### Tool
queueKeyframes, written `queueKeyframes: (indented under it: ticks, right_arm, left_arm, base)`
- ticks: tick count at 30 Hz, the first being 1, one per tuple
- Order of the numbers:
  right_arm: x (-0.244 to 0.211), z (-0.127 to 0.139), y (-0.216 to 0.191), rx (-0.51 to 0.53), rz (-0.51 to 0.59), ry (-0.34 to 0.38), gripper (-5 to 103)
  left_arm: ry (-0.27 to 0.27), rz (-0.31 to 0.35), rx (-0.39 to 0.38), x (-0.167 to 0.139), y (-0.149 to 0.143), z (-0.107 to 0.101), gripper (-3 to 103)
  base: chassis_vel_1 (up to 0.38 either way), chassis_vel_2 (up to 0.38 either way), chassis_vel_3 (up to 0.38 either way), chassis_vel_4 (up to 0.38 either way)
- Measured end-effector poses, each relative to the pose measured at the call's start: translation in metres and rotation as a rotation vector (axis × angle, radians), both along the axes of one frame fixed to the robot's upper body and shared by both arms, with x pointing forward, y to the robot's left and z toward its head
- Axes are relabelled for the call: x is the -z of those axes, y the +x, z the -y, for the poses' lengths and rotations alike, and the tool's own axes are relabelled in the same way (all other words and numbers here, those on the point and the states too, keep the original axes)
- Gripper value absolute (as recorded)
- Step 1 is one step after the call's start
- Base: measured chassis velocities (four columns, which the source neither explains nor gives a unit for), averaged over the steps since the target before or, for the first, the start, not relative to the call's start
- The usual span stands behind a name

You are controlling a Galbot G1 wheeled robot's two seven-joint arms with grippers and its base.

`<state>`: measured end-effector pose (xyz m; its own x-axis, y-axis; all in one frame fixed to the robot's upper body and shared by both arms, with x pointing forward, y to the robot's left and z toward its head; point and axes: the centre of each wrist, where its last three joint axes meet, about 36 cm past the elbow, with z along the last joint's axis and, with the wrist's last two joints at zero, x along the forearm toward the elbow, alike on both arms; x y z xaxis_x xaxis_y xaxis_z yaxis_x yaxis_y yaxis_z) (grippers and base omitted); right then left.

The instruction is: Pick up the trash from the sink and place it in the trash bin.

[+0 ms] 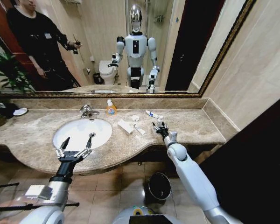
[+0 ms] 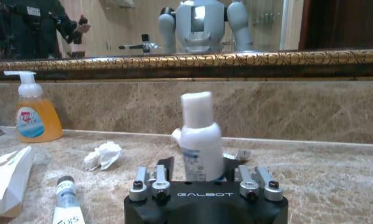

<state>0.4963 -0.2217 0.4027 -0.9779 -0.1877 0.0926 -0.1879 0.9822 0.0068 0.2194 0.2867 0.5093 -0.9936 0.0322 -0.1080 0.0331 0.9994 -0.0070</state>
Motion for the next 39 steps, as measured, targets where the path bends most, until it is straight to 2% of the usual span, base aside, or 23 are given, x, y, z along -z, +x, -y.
queueKeyframes:
  ticks: [1,2,4,12,14,15,17,18,19,20,21,23,24,25,26,30,32,34,35,36,38,39]
  right_arm:
    - [-0.002,0.001,0.0,0.001,0.005,0.001,44]
    - [-0.002,0.001,0.0,0.001,0.005,0.001,44]
    - [-0.004,0.002,0.001,0.002,0.01,0.004,33]
    - [-0.014,0.012,-0.001,0.011,0.027,0.018,20]
    - [-0.036,0.034,-0.016,0.006,0.053,0.026,15]
    - [-0.036,0.034,-0.016,0.006,0.053,0.026,15]
    - [-0.067,0.067,-0.047,-0.027,0.09,0.008,15]
    - [-0.067,0.067,-0.047,-0.027,0.09,0.008,15]
    - [-0.074,0.079,-0.059,-0.045,0.092,0.002,15]
    - [-0.083,0.1,-0.081,-0.115,0.082,0.002,15]
    - [-0.083,0.1,-0.081,-0.115,0.082,0.002,15]
    - [-0.085,0.138,-0.116,-0.261,0.027,0.005,15]
    - [-0.085,0.138,-0.116,-0.261,0.027,0.005,15]
    - [-0.083,0.154,-0.131,-0.314,-0.001,-0.003,15]
    - [-0.077,0.167,-0.147,-0.351,-0.037,-0.01,15]
    - [-0.055,0.171,-0.17,-0.361,-0.091,-0.011,15]
    - [-0.012,0.168,-0.192,-0.335,-0.133,-0.013,15]
    - [0.005,0.166,-0.199,-0.322,-0.155,-0.017,15]
    - [0.043,0.162,-0.209,-0.291,-0.201,-0.025,15]
    - [0.043,0.162,-0.209,-0.291,-0.201,-0.025,15]
    - [0.091,0.157,-0.219,-0.231,-0.239,-0.041,15]
    - [0.091,0.157,-0.219,-0.231,-0.239,-0.041,15]
  left_arm:
    - [0.0,0.0,0.0,0.0,0.0,0.0,100]
    - [0.0,0.0,0.0,0.0,0.0,0.0,100]
    - [0.0,0.0,0.0,0.0,0.0,0.0,100]
    - [0.0,0.0,0.0,0.0,0.0,0.0,100]
    - [0.0,0.0,0.0,0.0,0.0,0.0,100]
    - [0.0,0.0,0.0,0.0,0.0,0.0,100]
    - [0.0,0.0,0.0,0.0,0.0,0.0,100]
    - [0.0,0.0,0.0,0.0,0.0,0.0,100]
    - [0.0,0.0,0.0,0.0,0.0,0.0,100]
    - [0.0,0.0,0.0,0.0,0.0,0.0,100]
    - [0.0,0.0,0.0,0.0,0.0,0.0,100]
    - [0.0,0.0,0.001,0.0,0.0,0.0,100]
    - [0.0,0.0,0.001,0.0,0.0,0.0,100]
    - [0.0,0.0,0.0,0.0,0.0,0.0,100]
    - [0.0,0.0,0.0,0.0,0.0,0.0,100]
    - [0.0,0.0,0.0,0.0,0.0,0.0,100]
    - [0.0,0.0,0.0,0.0,0.0,0.0,100]
    - [0.0,0.0,0.0,0.0,0.0,0.0,100]
    - [0.0,0.0,0.0,0.0,0.0,0.0,100]
    - [0.0,0.0,0.0,0.0,0.0,0.0,100]
    - [0.0,0.0,0.0,0.0,0.0,0.0,100]
    - [0.0,0.0,0.0,0.0,0.0,0.0,100]
  base:
    - [0.0,0.0,0.0,0.0]
    - [0.0,0.0,0.0,0.0]
    - [0.0,0.0,0.0,0.0]
    - [0.0,0.0,0.0,0.0]
    - [0.0,0.0,0.0,0.0]
    - [0.0,0.0,0.0,0.0]
    - [0.0,0.0,0.0,0.0]
    - [0.0,0.0,0.0,0.0]
    - [0.0,0.0,0.0,0.0]
    - [0.0,0.0,0.0,0.0]
    - [0.0,0.0,0.0,0.0]
    - [0.0,0.0,0.0,0.0]
    - [0.0,0.0,0.0,0.0]
    - [0.0,0.0,0.0,0.0]
    - [0.0,0.0,0.0,0.0]
    - [0.0,0.0,0.0,0.0]
    - [0.0,0.0,0.0,0.0]
    - [0.0,0.0,0.0,0.0]
    - [0.0,0.0,0.0,0.0]
    - [0.0,0.0,0.0,0.0]
    - [0.0,0.0,0.0,0.0]
    - [0.0,0.0,0.0,0.0]
